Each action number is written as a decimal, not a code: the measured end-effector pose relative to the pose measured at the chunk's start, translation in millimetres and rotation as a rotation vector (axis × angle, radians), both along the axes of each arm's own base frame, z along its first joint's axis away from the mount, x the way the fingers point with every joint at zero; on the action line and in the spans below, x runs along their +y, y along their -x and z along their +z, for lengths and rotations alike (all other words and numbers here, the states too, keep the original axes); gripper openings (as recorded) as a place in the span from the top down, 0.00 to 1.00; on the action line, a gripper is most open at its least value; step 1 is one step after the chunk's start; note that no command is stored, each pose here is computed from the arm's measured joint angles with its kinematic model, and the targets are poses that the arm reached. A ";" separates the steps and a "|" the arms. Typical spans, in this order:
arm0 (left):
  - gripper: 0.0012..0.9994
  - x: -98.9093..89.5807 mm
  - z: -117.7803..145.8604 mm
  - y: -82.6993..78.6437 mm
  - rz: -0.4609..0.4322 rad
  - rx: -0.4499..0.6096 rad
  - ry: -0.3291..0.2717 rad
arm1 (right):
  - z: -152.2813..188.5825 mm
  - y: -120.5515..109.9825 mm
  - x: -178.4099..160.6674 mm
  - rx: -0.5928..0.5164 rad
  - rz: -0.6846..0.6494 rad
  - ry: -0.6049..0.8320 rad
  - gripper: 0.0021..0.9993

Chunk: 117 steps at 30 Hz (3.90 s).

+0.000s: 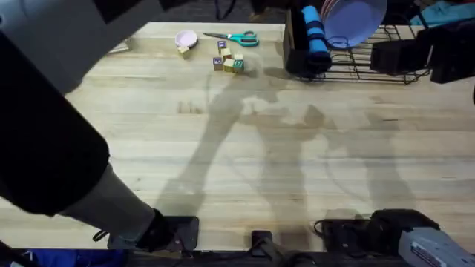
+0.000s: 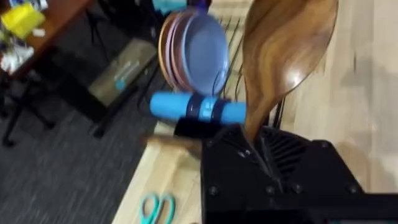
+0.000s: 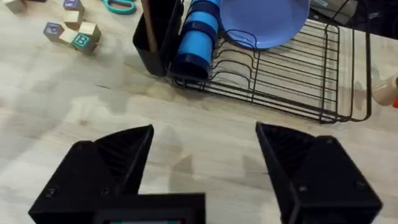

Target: Pick up the spoon on the table one by one and put them onto the rack

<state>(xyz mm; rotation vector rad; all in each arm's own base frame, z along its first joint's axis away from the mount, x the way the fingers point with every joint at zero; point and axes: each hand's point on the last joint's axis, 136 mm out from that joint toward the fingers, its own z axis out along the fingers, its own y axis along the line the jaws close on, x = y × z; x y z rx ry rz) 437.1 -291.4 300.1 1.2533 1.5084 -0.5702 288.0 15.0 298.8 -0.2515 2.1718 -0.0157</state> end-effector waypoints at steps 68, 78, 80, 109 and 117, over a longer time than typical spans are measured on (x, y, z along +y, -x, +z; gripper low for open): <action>0.88 -81.2 -124.3 -14.2 0.036 0.469 0.106 | -0.5 0.3 0.1 0.003 0.000 0.000 0.00; 0.14 -82.4 -129.1 -9.9 0.037 0.493 0.094 | -0.5 0.3 0.1 0.002 0.000 0.000 0.00; 0.02 -85.1 -128.3 -7.3 0.025 0.494 0.096 | -0.5 0.3 0.1 0.003 0.000 0.000 0.00; 0.01 -80.3 -126.5 -3.7 0.024 0.510 0.080 | -0.5 0.3 0.1 0.002 0.000 0.000 0.00; 0.00 -64.9 -106.1 -7.0 0.061 0.497 0.089 | -0.5 0.3 0.1 0.002 0.000 0.000 0.00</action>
